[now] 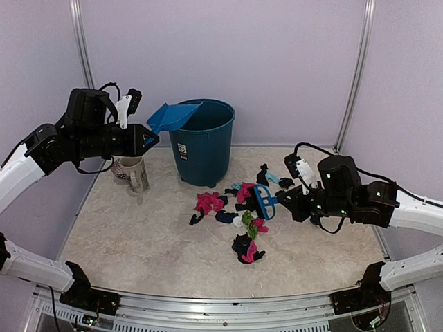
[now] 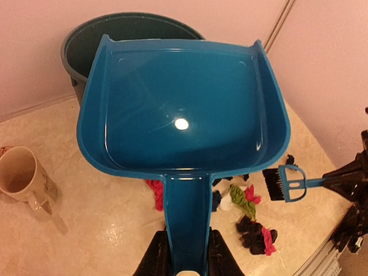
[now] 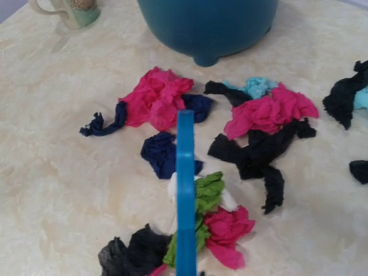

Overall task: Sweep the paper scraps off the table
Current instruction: Sweep the paper scraps at the center of the board.

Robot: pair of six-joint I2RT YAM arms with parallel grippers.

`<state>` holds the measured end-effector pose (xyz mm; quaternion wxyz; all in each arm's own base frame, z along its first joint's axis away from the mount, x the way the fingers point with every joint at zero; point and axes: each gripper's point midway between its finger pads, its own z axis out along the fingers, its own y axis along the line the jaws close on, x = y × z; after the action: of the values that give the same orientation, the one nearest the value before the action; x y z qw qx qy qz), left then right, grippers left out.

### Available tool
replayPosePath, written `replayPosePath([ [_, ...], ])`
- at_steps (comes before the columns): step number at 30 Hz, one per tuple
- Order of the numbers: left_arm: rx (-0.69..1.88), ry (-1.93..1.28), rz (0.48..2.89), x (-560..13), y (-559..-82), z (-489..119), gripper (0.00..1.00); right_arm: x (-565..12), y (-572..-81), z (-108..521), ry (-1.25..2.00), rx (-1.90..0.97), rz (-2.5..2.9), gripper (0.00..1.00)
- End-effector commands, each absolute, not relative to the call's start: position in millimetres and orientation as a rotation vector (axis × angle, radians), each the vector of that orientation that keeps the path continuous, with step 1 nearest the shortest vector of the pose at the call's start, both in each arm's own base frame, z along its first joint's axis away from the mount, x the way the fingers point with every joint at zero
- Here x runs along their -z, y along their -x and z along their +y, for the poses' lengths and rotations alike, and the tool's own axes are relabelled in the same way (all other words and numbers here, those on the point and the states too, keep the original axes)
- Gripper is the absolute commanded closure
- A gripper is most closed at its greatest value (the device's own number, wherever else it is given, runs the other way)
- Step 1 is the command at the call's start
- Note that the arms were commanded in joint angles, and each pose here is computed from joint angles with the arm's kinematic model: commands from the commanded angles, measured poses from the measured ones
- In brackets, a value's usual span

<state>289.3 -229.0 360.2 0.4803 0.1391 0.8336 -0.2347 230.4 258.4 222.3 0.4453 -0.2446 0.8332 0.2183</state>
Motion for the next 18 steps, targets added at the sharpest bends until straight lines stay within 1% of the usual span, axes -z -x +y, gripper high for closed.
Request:
replayPosePath([
  [1, 0.288, -0.362, 2.109, -322.5, -265.6, -212.5, 1.00, -231.4, -233.3, 266.2, 0.597, -0.578, 2.049, 1.00],
  [4, 0.233, -0.382, 2.200, -285.7, -244.3, -219.0, 1.00, -227.1, -237.5, 261.0, 0.584, -0.524, 2.069, 1.00],
  [8, 0.238, -0.387, 2.271, -249.6, -213.6, -231.8, 1.00, -223.2, -241.7, 246.4, 0.541, -0.439, 2.091, 1.00],
  [12, 0.270, -0.410, 2.319, -219.7, -186.3, -245.9, 1.00, -223.5, -243.3, 234.0, 0.508, -0.381, 2.094, 1.00],
  [18, 0.335, -0.409, 2.393, -175.2, -158.3, -258.5, 1.00, -227.3, -242.6, 228.5, 0.497, -0.364, 2.088, 1.00],
])
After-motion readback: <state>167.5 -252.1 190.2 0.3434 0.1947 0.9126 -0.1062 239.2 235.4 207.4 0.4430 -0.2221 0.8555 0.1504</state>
